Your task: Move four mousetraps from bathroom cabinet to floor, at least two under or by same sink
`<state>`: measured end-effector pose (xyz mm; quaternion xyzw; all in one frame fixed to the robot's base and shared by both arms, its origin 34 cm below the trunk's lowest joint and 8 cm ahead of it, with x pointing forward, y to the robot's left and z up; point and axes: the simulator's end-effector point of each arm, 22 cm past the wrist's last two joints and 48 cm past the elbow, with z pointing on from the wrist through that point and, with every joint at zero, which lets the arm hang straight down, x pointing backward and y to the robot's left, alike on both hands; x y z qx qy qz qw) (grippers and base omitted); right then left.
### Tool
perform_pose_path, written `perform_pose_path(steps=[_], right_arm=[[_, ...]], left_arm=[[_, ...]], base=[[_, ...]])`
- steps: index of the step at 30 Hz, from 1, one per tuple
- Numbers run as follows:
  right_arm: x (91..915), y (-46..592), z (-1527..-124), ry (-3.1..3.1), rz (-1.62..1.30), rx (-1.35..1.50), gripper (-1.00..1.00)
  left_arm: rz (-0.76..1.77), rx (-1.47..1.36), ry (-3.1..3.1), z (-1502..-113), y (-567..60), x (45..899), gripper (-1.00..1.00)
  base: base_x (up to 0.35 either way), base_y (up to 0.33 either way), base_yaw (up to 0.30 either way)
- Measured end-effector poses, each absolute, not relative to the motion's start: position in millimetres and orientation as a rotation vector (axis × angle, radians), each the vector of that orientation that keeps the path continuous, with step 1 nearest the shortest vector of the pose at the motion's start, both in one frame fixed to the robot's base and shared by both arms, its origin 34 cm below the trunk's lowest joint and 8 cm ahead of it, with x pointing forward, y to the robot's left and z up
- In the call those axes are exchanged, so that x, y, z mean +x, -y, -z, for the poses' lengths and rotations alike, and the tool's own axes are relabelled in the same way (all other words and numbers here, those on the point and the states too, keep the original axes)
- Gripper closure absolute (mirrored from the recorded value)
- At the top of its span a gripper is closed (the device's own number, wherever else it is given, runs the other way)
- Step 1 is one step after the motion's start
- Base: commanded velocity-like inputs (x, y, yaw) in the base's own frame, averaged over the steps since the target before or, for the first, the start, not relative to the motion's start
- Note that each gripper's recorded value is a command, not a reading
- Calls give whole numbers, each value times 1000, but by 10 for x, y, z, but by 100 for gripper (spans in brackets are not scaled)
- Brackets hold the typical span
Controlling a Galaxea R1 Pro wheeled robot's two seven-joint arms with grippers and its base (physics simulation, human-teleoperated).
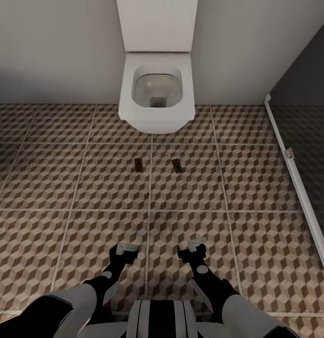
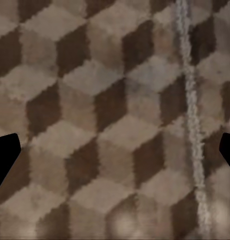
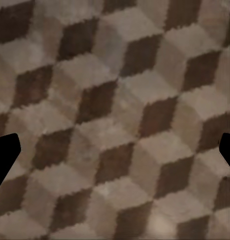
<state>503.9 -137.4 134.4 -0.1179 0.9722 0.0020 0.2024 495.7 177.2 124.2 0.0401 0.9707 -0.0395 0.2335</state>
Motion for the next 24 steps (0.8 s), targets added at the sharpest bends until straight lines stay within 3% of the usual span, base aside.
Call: perform_pose_path(steps=[24], right_arm=[[5147, 1411, -1852, -2712, 0, -332, -100]], left_arm=[[114, 111, -2670, -1751, -1754, 5041, -100]], base=[[0, 0, 0]])
